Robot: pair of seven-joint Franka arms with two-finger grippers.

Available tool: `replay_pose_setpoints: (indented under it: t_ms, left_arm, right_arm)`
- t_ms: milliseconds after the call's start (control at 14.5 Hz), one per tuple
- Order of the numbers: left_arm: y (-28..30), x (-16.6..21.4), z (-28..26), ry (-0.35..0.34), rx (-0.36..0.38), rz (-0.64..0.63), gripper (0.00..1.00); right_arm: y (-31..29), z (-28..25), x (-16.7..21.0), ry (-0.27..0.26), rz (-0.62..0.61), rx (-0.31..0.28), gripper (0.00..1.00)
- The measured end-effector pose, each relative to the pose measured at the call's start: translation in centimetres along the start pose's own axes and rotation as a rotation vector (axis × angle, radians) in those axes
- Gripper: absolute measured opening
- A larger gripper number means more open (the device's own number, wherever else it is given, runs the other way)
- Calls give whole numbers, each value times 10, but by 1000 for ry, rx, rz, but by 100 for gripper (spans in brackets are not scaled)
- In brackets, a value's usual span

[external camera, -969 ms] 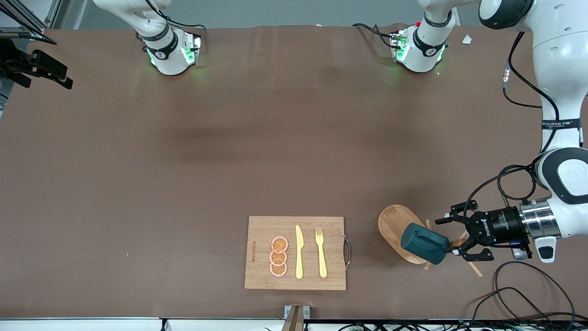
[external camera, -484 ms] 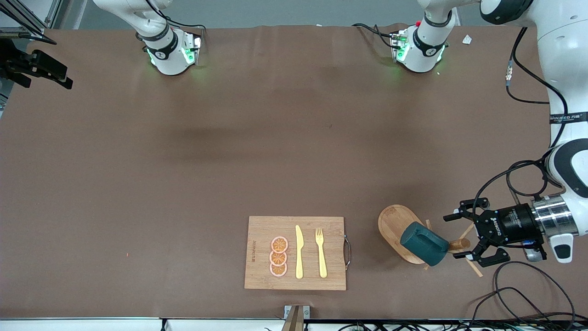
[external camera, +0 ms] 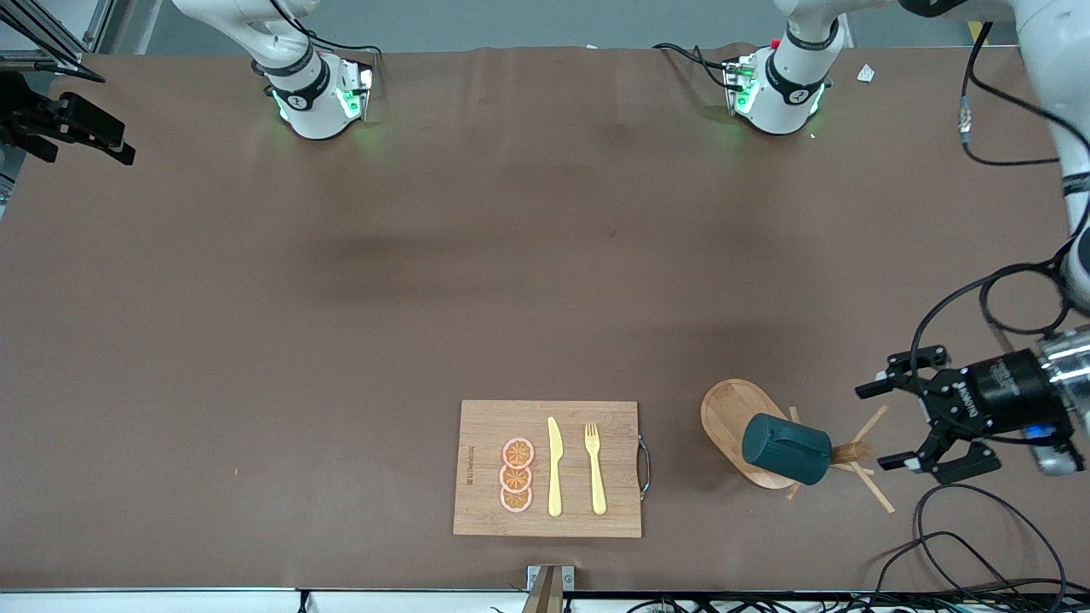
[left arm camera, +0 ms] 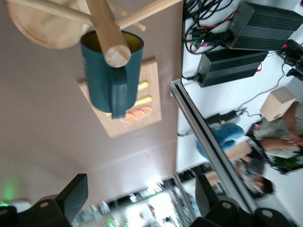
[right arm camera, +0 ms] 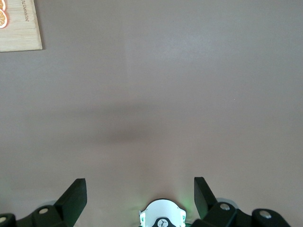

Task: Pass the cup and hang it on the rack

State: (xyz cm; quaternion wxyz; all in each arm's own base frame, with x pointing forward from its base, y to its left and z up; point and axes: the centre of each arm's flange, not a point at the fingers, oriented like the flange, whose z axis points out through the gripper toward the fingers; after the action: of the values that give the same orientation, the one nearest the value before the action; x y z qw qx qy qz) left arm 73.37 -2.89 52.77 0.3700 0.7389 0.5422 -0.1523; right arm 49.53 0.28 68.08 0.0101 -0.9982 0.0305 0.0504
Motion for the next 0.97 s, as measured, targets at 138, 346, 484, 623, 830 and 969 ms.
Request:
replay_pose_setpoints:
  t_ms: [138,346,484,623,830,969]
  left_arm:
    - [-3,-41,-31,74,47,84,100]
    - [-16,-84,-68,171,139,249,100]
    - [-25,-93,-79,277,244,397,100]
    - [-34,-96,-80,361,376,548,100]
    - [-44,-87,-89,439,567,737,100]
    - [-54,-90,-103,426,654,815,100]
  right_arm:
    - [0,0,0,0,0,0,100]
    - [0,0,0,0,0,0,100]
    - [0,0,0,0,0,0,100]
    - [0,0,0,-1,0,0,100]
    - [0,0,0,0,0,0,100]
    - [0,0,0,-1,0,0,100]
